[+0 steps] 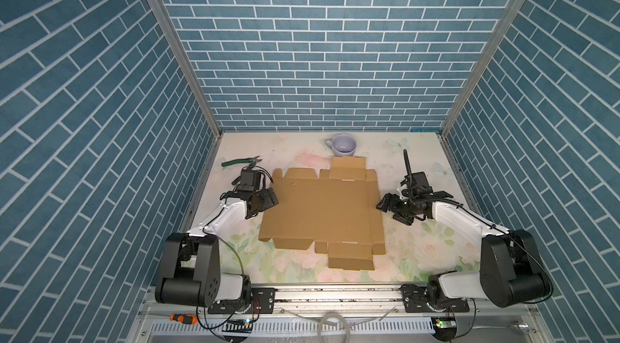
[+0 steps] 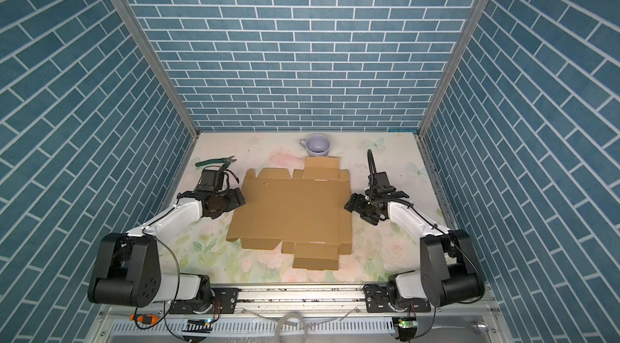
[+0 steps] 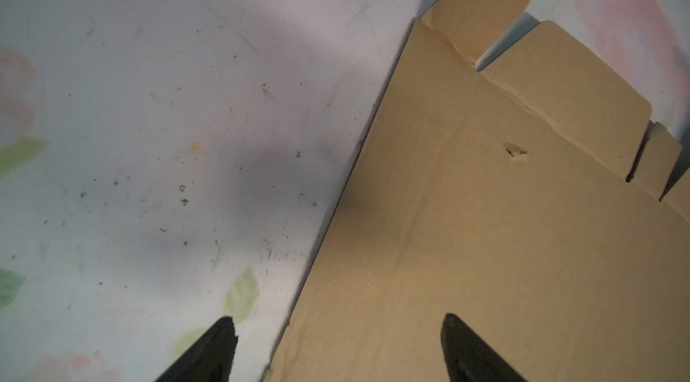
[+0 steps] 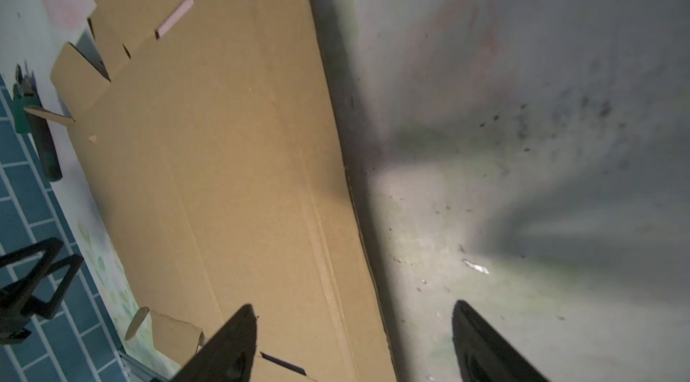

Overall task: Assemble paper box
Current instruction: First fold the bottom flaps of a flat cardboard box at the center of the table.

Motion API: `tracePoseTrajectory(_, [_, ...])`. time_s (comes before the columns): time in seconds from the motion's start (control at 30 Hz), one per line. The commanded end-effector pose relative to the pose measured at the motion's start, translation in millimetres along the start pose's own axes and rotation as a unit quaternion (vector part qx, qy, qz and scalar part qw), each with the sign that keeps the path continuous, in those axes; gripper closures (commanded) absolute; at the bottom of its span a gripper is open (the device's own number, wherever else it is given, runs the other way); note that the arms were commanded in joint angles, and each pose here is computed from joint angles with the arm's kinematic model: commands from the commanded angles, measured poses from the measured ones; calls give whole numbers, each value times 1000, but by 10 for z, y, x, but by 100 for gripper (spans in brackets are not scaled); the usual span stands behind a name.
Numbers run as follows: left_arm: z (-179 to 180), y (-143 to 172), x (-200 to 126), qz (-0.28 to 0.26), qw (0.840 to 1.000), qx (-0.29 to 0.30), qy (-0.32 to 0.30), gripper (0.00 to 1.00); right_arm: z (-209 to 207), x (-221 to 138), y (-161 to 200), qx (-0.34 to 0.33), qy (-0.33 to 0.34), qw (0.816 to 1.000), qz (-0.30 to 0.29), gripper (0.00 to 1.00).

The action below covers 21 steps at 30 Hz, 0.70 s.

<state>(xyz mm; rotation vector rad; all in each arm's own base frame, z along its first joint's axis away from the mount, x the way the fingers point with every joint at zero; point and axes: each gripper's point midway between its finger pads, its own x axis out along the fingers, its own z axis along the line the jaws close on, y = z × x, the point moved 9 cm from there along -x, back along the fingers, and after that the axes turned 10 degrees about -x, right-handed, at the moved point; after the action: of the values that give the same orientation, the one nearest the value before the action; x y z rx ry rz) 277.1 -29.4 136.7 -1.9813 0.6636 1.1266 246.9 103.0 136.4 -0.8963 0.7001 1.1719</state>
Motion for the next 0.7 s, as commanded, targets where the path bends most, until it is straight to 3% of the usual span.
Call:
tracePoseTrajectory(0.0, [1,55,91,5,1000,-2,14,12,113,76,-115,-28,-26,999,2,20])
tracePoseTrajectory(0.3, [66,324,202,48,999,-7,19,16,139,296,-243,-40,-52,998,21,32])
tracePoseTrajectory(0.67, [197,732,230,86,995,-40,43,24,244,221,-299,-65,-75,995,30,60])
